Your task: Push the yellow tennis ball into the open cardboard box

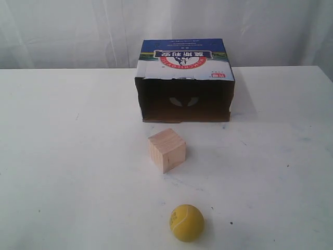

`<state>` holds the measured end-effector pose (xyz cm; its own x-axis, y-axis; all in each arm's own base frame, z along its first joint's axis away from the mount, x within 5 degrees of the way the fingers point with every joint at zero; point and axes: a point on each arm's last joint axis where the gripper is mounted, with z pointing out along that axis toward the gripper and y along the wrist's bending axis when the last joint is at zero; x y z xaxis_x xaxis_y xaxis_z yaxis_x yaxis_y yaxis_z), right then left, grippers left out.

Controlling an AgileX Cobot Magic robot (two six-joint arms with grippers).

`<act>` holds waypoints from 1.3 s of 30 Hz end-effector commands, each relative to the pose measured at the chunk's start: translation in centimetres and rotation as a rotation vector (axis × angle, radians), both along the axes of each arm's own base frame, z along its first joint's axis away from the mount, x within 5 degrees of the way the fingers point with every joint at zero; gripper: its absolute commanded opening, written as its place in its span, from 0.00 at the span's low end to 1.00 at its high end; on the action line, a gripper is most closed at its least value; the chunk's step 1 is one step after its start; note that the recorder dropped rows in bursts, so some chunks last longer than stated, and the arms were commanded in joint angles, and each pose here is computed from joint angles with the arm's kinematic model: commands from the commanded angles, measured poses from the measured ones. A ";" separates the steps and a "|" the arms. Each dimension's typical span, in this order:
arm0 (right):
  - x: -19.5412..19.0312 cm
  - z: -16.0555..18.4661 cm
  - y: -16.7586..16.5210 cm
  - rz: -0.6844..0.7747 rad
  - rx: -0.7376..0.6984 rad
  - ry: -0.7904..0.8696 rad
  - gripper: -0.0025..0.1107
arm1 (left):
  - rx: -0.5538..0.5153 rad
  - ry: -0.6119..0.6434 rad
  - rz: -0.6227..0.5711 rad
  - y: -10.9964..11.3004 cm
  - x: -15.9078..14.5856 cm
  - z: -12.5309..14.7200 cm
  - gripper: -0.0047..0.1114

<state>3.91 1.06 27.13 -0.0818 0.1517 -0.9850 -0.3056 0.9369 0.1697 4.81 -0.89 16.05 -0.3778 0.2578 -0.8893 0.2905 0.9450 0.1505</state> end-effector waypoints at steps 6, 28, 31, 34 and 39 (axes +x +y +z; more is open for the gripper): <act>0.9 3.8 1.3 0.062 0.065 0.347 0.02 | 0.008 0.008 -0.005 0.0 -0.1 -0.2 0.04; 10.3 -0.3 13.3 0.542 -0.284 0.839 0.02 | 0.008 0.008 -0.005 0.0 -0.1 -0.2 0.04; 10.7 -1.7 14.7 0.564 -0.319 0.875 0.02 | 0.008 0.008 -0.005 0.0 -0.1 -0.2 0.04; 11.1 -3.1 15.8 0.568 -0.343 0.898 0.02 | 0.008 0.008 -0.005 0.0 -0.1 -0.2 0.04; 11.8 -4.9 17.1 0.563 -0.370 0.922 0.02 | 0.008 0.008 -0.005 0.0 -0.1 -0.2 0.04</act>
